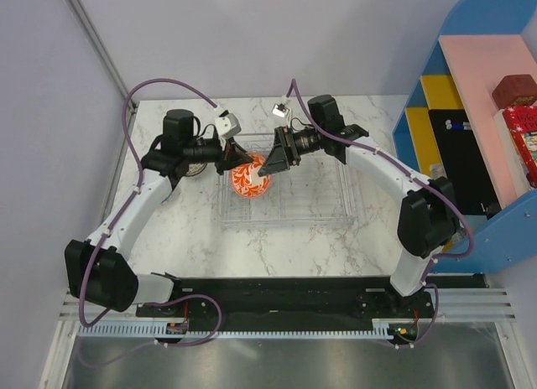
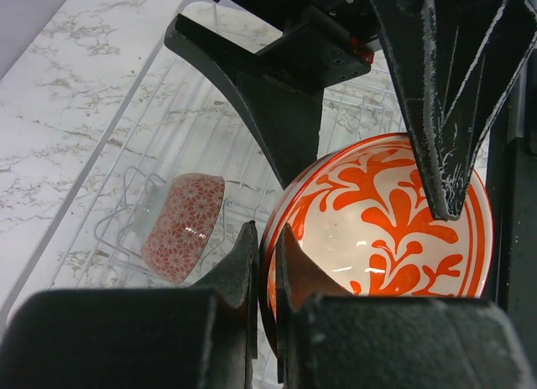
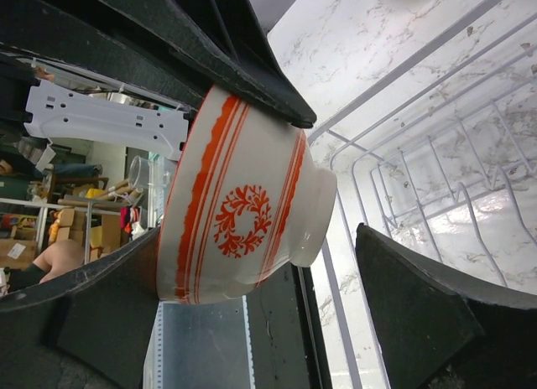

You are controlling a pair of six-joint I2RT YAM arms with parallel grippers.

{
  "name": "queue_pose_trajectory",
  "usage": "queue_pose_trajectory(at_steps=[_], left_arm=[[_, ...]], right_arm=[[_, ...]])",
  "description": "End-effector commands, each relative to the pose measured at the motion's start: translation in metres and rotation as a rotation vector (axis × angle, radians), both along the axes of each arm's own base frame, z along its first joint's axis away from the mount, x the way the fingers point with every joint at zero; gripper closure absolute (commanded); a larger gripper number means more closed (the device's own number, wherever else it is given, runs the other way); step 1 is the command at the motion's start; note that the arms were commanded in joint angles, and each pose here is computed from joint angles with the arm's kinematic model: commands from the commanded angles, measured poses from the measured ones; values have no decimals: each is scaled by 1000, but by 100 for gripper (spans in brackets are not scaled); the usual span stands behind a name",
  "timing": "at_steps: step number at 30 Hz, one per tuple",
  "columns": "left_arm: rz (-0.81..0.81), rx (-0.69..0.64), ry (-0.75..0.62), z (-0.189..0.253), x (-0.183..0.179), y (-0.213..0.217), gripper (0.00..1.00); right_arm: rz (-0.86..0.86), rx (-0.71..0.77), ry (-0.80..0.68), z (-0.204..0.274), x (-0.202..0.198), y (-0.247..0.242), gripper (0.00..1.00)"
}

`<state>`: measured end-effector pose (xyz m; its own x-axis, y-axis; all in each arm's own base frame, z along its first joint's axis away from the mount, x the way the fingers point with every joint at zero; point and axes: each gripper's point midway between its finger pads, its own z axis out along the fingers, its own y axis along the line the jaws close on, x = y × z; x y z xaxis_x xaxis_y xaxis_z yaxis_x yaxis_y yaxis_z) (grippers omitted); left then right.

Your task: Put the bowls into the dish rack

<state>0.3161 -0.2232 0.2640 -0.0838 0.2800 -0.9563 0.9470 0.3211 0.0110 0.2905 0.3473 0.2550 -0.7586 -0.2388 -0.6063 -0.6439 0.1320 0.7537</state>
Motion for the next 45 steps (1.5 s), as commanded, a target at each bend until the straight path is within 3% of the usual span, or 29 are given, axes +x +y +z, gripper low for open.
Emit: queue_pose_trajectory(at_steps=[1, 7, 13, 15, 16, 18, 19, 22, 23, 26, 27, 29, 30, 32, 35, 43, 45], left_arm=[[-43, -68, -80, 34, -11, -7, 98], [-45, -64, -71, 30, -11, -8, 98], [-45, -60, -69, 26, -10, -9, 98], [-44, -61, -72, 26, -10, -9, 98], [-42, -59, -76, 26, -9, -9, 98], [-44, -60, -76, 27, -9, -10, 98], [-42, -59, -75, 26, -9, -10, 98], [-39, -57, -75, 26, -9, -10, 98], [-37, -57, -71, 25, -8, -10, 98], [-33, -54, -72, 25, -8, -9, 82], [-31, -54, -70, 25, -9, -9, 66], [-16, -45, -68, 23, -7, -7, 47], [-10, -39, -72, 23, -5, -6, 31], [6, -21, -71, 20, -4, -2, 17], [32, 2, -60, 13, -2, 8, 9], [170, -28, 24, -2, 10, 69, 7], [250, -44, 69, -11, 14, 99, 7]], right_arm=[[13, 19, -17, -3, 7, 4, 2], [55, 45, -6, 3, -1, 3, 9], [101, 79, 1, 10, -10, 1, 29], [106, 83, 3, 11, -11, 1, 41], [113, 88, 6, 11, -12, 1, 54], [118, 92, 11, 11, -13, 1, 67], [118, 92, 13, 11, -13, 1, 81], [112, 92, 9, 11, -12, 1, 100], [104, 88, 2, 11, -11, 1, 100], [81, 74, -3, 8, -9, 2, 100], [74, 73, -10, 8, -8, 0, 100], [45, 56, -21, 5, -4, 0, 100], [40, 54, -25, 5, -3, -1, 100], [13, 41, -34, 3, 1, -2, 100], [-13, 29, -53, 2, 5, -7, 100], [-103, -124, -134, -15, 21, -22, 100], [-124, -170, -234, -11, 32, -27, 100]])
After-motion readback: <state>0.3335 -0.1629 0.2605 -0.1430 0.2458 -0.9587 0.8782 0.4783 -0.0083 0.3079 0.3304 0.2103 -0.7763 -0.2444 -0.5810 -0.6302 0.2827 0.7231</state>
